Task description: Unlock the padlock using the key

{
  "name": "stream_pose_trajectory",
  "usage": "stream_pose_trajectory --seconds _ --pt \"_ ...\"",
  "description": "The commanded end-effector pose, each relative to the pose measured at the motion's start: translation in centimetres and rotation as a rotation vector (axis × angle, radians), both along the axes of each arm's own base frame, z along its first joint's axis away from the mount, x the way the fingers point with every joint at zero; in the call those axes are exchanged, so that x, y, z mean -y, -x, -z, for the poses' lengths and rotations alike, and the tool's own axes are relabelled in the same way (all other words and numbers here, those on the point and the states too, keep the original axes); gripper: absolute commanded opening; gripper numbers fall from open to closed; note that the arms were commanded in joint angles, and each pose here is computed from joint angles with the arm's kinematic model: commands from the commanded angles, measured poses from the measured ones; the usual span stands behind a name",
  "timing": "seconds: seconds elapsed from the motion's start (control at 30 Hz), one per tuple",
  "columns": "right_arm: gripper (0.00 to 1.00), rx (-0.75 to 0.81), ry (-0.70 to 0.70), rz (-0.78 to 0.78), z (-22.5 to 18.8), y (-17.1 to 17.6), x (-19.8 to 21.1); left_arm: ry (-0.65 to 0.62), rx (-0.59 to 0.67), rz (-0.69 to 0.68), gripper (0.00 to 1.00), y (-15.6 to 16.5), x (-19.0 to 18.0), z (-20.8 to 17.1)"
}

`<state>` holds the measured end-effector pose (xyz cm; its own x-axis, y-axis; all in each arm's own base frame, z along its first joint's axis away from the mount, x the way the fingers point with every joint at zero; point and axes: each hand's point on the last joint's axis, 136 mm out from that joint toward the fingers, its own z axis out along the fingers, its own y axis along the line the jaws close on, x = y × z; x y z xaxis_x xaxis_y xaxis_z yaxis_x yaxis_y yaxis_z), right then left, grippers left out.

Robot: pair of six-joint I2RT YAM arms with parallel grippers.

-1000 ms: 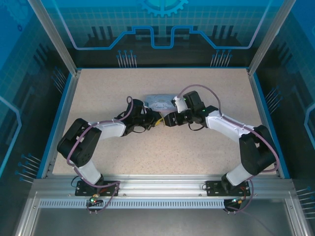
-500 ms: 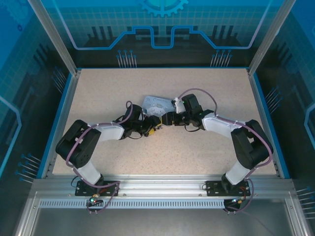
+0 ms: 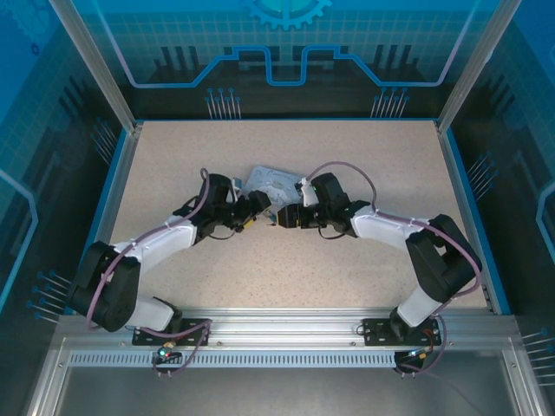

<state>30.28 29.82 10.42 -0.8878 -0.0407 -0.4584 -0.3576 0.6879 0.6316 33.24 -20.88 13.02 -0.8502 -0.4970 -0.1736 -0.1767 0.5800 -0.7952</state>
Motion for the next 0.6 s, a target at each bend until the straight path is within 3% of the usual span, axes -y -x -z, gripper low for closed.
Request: stream_pose_trajectory --seconds 0.0,0.27,0.57 --pt "0.61 -0.006 0.035 0.015 0.3 1.5 0.3 -0.050 0.036 -0.028 0.85 -1.5 -2.0 -1.1" --pt "0.62 -0.055 0.040 0.055 2.9 -0.2 -1.4 -0.101 0.088 -0.077 0.98 -6.3 -5.1 -2.7" --pt "0.61 -0.060 0.067 0.111 3.7 -4.1 -1.8 -0.156 0.075 -0.079 0.99 -8.1 -6.3 -1.9"
